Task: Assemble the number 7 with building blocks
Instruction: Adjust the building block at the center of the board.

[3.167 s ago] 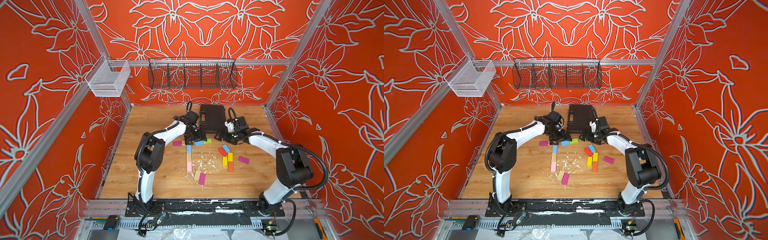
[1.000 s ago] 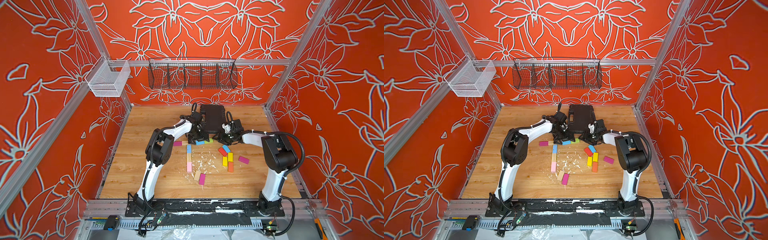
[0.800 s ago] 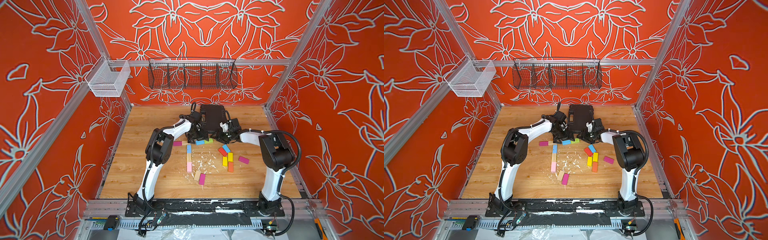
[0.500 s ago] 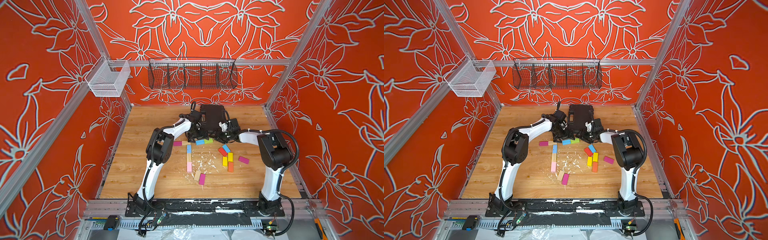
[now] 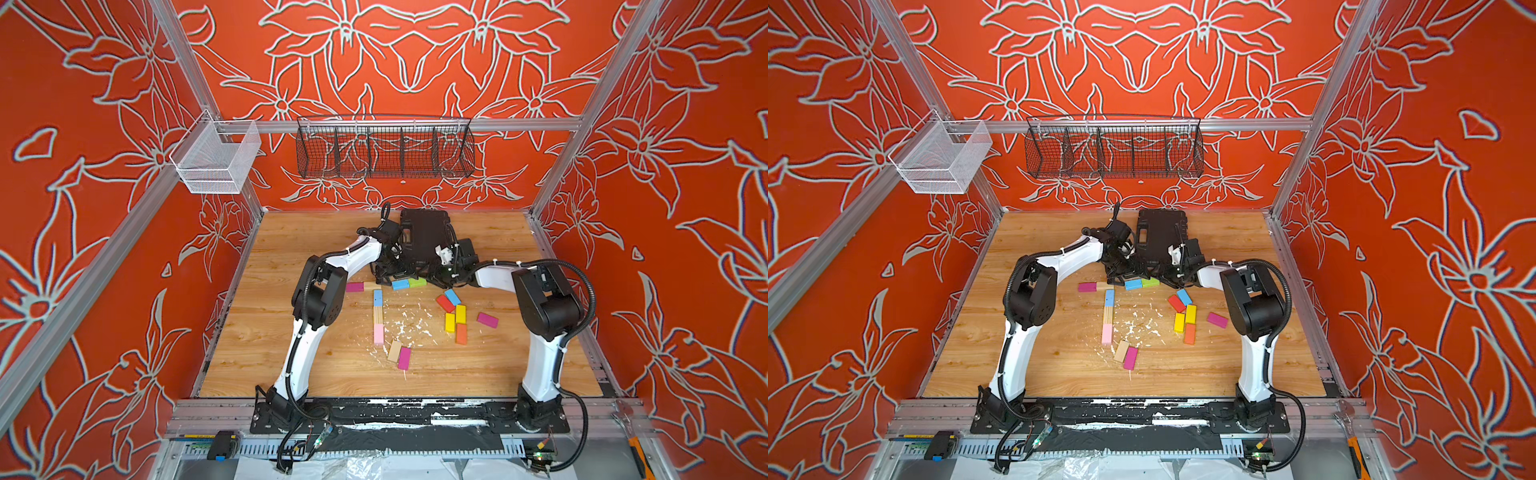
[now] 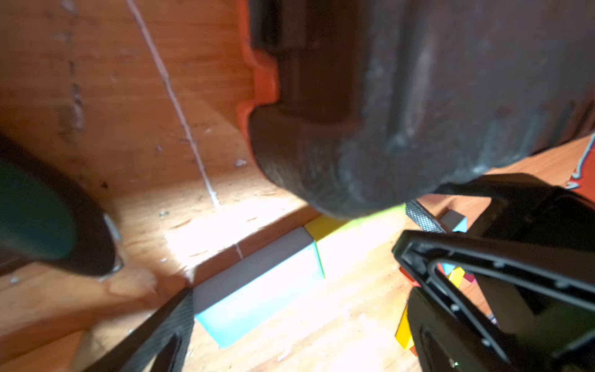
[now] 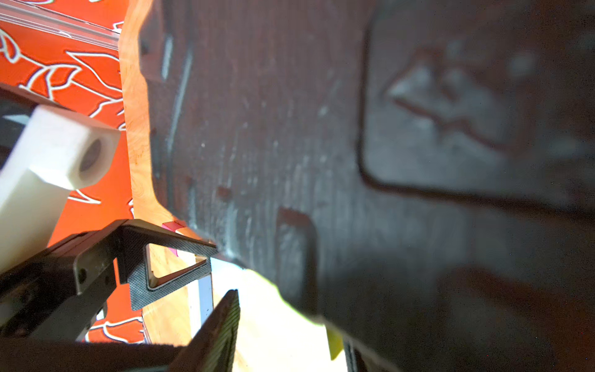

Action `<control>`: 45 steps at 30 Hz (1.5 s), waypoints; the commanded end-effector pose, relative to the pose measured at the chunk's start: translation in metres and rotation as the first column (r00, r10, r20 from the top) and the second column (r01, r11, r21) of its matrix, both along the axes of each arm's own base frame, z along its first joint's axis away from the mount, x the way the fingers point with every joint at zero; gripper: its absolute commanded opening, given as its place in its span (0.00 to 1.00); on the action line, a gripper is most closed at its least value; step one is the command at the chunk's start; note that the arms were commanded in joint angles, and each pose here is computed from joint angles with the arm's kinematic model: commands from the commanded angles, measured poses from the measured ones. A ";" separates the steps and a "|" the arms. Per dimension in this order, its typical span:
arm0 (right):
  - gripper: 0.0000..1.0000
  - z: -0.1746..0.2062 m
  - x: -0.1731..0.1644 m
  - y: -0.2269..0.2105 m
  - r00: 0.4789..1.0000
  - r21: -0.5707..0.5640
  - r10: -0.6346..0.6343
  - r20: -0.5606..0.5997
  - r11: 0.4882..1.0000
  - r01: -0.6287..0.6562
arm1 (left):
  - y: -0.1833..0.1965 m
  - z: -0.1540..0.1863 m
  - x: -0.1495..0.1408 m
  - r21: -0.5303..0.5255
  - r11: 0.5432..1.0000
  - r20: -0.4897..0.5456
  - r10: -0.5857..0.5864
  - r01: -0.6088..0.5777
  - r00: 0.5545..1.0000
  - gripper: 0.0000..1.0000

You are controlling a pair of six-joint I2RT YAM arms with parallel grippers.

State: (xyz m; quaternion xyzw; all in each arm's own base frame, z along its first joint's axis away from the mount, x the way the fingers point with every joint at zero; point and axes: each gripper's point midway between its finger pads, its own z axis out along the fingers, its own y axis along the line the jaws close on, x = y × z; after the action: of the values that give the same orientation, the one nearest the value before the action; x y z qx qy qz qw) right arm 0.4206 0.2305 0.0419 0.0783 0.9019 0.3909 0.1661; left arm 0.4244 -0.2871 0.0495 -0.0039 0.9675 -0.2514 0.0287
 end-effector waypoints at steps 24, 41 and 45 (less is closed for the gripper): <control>0.54 -0.020 -0.042 -0.007 0.994 -0.070 -0.015 -0.105 0.997 0.007 | -0.008 -0.013 -0.001 -0.026 0.999 -0.023 -0.025 0.024 0.999 1.00; 0.65 -0.007 -0.036 -0.021 0.998 -0.139 -0.023 -0.064 0.990 0.014 | 0.003 0.003 0.002 0.000 1.000 0.019 -0.017 0.017 1.000 1.00; 0.65 0.007 -0.032 -0.018 1.000 -0.127 -0.001 -0.028 0.992 -0.002 | 0.005 0.025 0.007 -0.013 1.000 0.065 -0.013 0.014 0.998 1.00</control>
State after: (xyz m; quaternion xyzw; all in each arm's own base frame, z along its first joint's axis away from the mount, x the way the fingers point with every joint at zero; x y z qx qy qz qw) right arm 0.3928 0.2184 0.0445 0.0741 0.9198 0.3495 0.1620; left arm 0.4258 -0.2870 0.0511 0.0025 0.9659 -0.2570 0.0308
